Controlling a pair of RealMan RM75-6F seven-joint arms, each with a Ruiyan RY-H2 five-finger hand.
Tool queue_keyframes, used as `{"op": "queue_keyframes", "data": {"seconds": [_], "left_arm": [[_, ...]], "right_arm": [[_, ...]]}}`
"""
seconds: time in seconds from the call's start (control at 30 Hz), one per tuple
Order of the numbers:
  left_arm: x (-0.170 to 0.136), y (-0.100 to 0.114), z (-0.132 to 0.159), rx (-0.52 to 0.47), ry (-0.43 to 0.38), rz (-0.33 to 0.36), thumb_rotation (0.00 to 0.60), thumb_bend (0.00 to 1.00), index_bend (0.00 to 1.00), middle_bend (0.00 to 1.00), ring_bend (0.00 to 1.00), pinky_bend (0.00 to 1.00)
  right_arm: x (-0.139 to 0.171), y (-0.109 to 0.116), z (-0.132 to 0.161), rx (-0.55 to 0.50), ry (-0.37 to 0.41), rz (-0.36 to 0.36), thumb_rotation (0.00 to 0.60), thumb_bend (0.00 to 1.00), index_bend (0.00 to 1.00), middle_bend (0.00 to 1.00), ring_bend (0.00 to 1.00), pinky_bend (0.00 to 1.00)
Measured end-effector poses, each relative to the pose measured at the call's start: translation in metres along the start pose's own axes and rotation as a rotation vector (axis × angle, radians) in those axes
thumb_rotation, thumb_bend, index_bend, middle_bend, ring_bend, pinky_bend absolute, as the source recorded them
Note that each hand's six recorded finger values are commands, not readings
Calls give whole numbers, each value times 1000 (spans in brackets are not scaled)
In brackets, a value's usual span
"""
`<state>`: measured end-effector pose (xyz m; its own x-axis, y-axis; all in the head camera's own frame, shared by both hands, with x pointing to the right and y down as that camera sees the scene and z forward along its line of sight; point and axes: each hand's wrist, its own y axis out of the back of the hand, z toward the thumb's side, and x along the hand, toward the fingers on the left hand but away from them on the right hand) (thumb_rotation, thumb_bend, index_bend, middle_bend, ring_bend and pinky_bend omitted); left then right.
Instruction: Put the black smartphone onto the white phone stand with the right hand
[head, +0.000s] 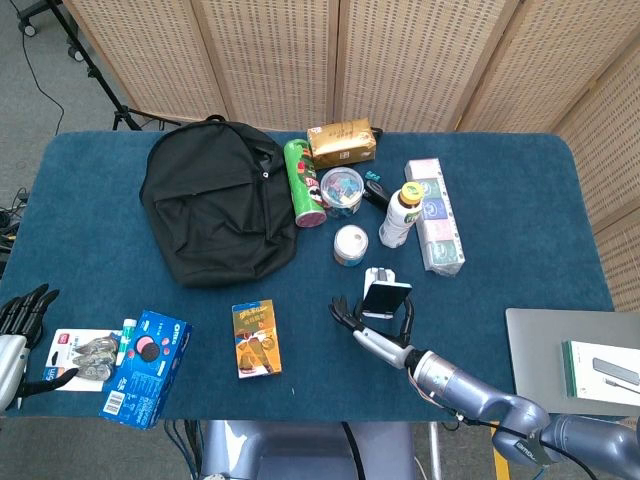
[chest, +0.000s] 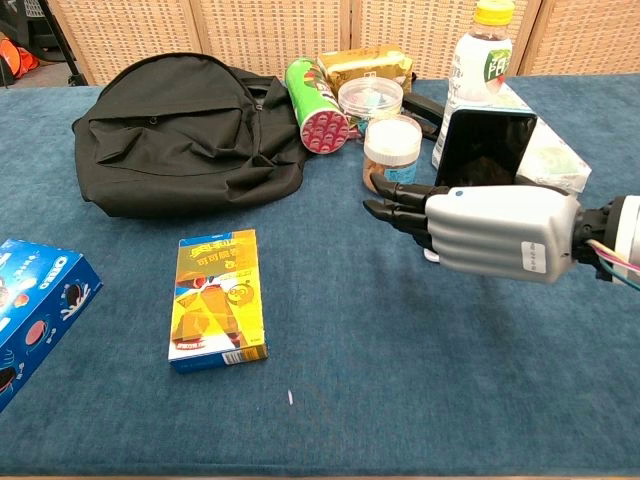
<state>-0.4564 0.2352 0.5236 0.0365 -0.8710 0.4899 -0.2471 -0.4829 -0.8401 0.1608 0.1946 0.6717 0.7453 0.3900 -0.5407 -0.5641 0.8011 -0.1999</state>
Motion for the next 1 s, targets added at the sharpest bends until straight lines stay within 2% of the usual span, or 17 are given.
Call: {"op": "queue_keyframes", "data": {"seconds": [0.13,0.37,0.63,1.0], "left_arm": [[0,0,0,-2,-1,-2,600,0,0,0,0,0],[0,-1,1,-3,-3,-7,600,0,0,0,0,0],[0,-1,1,-3,-4,-9,600,0,0,0,0,0],[0,-1,1,-6,-3,-10,600,0,0,0,0,0]], "right_arm": [[0,-5,-3,-13,-3,22,600,337,412,124,0,65],[2,-8,-5,-19,0,36,600,337,362,43,0,23],[2,-9,-2,-1,18,25,600,337,348,4,0,0],[2,-12,-2,-22,16,36,600,312,144,0,0,0]]}}
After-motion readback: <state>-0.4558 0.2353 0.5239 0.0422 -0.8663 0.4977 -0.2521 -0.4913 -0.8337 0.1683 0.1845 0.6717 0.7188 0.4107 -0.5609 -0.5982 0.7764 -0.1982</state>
